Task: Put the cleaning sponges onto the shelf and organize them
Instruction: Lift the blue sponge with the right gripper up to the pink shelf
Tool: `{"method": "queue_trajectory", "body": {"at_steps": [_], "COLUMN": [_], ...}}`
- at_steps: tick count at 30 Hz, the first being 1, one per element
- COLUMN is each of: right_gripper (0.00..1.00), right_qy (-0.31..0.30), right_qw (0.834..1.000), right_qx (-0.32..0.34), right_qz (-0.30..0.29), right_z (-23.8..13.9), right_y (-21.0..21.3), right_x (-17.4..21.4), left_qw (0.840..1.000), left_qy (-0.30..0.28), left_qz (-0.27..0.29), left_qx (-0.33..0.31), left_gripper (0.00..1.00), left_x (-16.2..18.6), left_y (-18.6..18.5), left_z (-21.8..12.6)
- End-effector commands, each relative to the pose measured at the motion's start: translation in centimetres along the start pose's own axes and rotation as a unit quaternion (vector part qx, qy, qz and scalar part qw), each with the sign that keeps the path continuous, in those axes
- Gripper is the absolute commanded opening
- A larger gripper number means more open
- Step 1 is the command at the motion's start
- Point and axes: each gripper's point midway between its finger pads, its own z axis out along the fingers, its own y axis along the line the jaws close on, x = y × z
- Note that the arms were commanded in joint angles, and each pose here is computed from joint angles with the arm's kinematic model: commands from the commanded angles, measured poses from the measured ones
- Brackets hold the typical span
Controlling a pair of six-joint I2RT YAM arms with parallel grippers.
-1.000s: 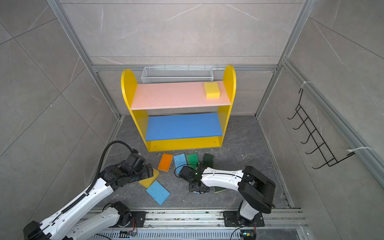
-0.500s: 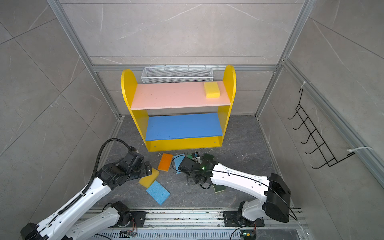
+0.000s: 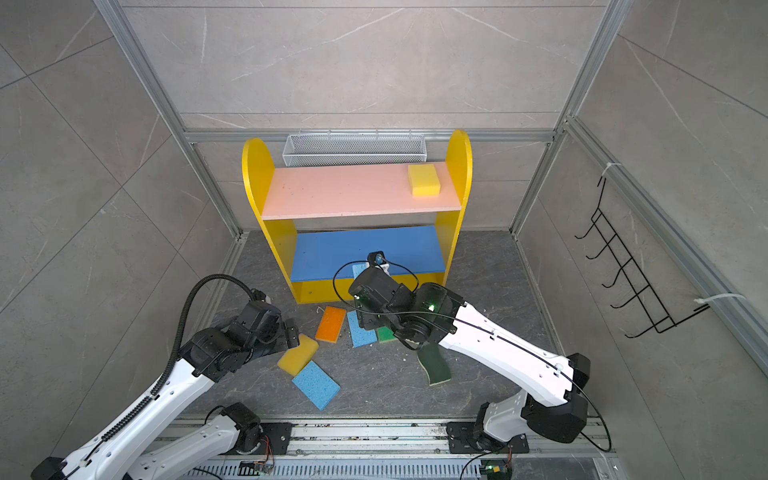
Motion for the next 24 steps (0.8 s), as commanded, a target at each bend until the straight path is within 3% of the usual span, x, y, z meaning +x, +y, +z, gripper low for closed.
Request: {"method": "queue_trajectory", "body": {"at_steps": [1, 11, 19, 24], "right_gripper": [0.70, 0.71, 0.71, 0.71], "right_qy": [-0.052, -0.168, -0.199, -0.221], "right_qw": [0.997, 0.985, 0.980, 0.975], "right_qx": [0.016, 0.012, 0.017, 0.015], "right_qz": [-0.047, -0.031, 0.008, 0.000], "right_z": [-1.1, -2.9, -1.8, -0.8], "right_y": [0.0, -0.2, -3.1, -3.3], "right_x": [-3.4, -12.8, -18.8, -21.3], "left_qw": [1.000, 0.998, 0.998, 0.997], "left_qy": [-0.024, -0.051, -0.054, -0.061], "left_qz": [0.012, 0.011, 0.030, 0.035], "left_qx": [0.003, 0.030, 0.024, 0.018], "left_gripper": [0.94, 0.93, 0.93, 0.93], "left_x": [-1.5, -3.3, -4.7, -5.5], "left_y": [-0.2, -1.2, -2.0, -2.4], "left_z": [-1.5, -3.4, -4.0, -4.1]}}
